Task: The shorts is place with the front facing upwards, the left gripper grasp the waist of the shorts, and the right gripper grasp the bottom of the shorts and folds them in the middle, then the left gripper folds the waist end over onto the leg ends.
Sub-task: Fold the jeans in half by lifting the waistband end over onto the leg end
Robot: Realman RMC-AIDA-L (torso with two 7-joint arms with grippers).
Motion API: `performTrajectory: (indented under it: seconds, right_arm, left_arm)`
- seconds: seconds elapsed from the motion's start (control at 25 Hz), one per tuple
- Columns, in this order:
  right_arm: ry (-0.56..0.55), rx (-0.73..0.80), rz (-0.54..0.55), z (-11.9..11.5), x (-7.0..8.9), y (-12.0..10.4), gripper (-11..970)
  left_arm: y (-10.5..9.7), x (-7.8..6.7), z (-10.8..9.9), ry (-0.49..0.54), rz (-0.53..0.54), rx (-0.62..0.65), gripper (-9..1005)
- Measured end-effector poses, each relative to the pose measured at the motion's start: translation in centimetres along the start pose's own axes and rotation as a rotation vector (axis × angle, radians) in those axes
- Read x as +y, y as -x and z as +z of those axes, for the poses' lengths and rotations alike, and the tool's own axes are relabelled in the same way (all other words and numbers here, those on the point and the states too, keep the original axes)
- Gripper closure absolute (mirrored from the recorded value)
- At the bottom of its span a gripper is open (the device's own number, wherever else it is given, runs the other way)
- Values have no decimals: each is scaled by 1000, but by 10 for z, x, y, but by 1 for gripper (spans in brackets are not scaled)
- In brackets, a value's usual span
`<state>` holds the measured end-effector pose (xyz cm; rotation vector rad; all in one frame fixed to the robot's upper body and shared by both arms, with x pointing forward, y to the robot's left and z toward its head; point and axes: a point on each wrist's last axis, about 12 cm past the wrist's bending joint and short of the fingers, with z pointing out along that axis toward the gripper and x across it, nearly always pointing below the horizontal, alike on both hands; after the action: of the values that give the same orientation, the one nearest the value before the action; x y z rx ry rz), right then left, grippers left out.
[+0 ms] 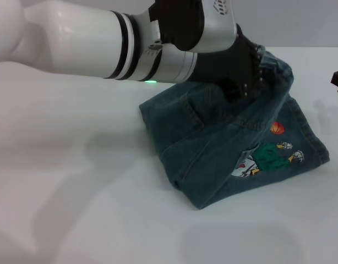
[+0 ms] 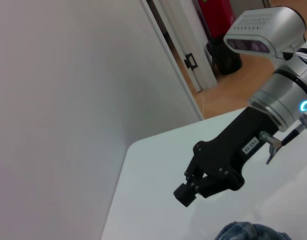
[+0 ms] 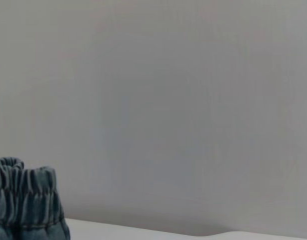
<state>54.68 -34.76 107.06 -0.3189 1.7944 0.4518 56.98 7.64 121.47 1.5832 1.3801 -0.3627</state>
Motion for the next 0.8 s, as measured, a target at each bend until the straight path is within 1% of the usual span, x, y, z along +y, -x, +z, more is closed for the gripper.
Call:
performTrajectory:
  seconds: [0.16,0.2,0.28,0.4,0.64,0.76,0.8]
  right_arm:
    - [8,5,-3,2,2,0,961]
    - [9,6,-3,2,2,-1,961]
    - [12,8,-3,3,2,-1,961]
    - [14,10,-3,3,3,-2,961]
    - [20,10,-3,3,3,-2,961]
    - [17,8,-1,3,3,-2,961]
    - [15,6,0,2,2,-1,961]
  left_arm:
    - [3,0,3,22,15,-11,921]
    - [4,-1,6,58,17,-24,921]
    - [3,-3,9,93,19,-32,921]
    - [2,-6,11,112,24,-36,921]
    - [1,-5,10,116,12,-36,663]
    - [1,-6,9,106,15,-34,522]
    - [1,-9,10,89,26,-32,475]
